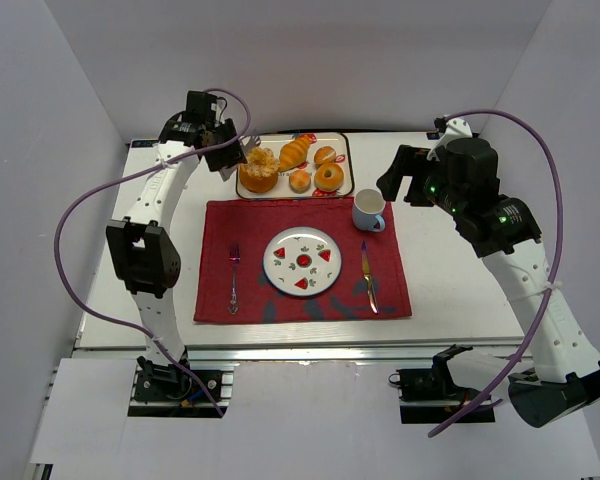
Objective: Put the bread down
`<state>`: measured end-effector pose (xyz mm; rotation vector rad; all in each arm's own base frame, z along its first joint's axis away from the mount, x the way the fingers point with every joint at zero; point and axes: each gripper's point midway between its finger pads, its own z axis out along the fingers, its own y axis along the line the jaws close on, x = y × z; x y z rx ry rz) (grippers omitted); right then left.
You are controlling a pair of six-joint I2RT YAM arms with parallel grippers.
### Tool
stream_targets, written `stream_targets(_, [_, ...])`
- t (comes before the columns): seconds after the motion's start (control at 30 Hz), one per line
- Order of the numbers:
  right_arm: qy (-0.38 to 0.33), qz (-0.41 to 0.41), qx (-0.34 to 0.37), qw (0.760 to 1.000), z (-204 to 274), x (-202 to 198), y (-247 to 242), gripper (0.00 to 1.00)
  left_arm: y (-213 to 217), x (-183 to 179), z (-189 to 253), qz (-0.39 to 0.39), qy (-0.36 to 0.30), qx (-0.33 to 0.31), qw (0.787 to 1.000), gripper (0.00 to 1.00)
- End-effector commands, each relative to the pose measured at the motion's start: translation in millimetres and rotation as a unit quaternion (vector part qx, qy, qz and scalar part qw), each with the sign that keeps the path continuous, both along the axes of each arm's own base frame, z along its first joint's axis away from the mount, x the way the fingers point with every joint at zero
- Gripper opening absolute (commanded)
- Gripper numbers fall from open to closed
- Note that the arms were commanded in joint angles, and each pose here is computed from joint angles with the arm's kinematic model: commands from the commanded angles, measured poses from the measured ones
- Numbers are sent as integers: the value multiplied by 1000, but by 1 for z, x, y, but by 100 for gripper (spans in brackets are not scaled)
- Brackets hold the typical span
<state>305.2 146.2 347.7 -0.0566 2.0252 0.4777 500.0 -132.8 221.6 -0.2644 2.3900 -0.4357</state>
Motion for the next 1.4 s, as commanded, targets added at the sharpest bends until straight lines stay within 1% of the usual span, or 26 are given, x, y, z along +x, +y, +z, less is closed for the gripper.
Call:
stream_targets(0.0, [-28,3,5,1000,12,3,1,89,19,-13,29,23,-18,42,999,56])
stream_targets(0.13, [-29,1,4,1000,13,3,0,89,29,-14,17,34,-5,70,997,58])
stream_targets(0.23, [-29,2,4,1000,13,3,0,89,32,-15,10,35,2,79,996,60])
stream_targets(0.63, [-24,-2,0,1000,7,4,-1,89,23,-16,-29,13,35,69,997,60])
stream_targets(0.73, [-23,-1,1,1000,7,4,0,89,18,-19,-34,0,43,61,997,50])
stream_targets(0.77, [-23,-1,1,1000,7,4,0,89,18,-18,-33,-2,41,60,997,44])
stream_targets(0.8, [-23,-1,1,1000,6,4,0,89,17,-18,-30,-4,39,57,998,33])
stream_targets(0.87, [-23,-1,1,1000,6,4,0,89,15,-17,-26,-7,36,53,998,29])
stream_targets(0.9, [-23,-1,2,1000,7,5,0,89,13,-17,-25,-11,37,49,998,20])
stream_targets(0.97, [-25,0,3,1000,8,4,0,89,12,-19,-24,-16,40,50,998,12])
stream_targets(1.03, [-26,1,6,1000,9,4,1,89,12,-19,-20,-19,37,49,998,0])
stream_targets(1.17, [-29,3,9,1000,12,3,2,89,8,-17,-6,-24,16,39,999,0])
stream_targets(1.3, [-32,6,11,999,15,3,2,89,5,-9,30,-24,-30,26,999,0])
stream_targets(1.33, [-33,6,11,999,16,3,2,89,5,-6,47,-21,-54,22,998,0])
stream_targets(1.37, [-34,7,11,999,17,3,3,89,5,-4,55,-19,-64,19,998,0])
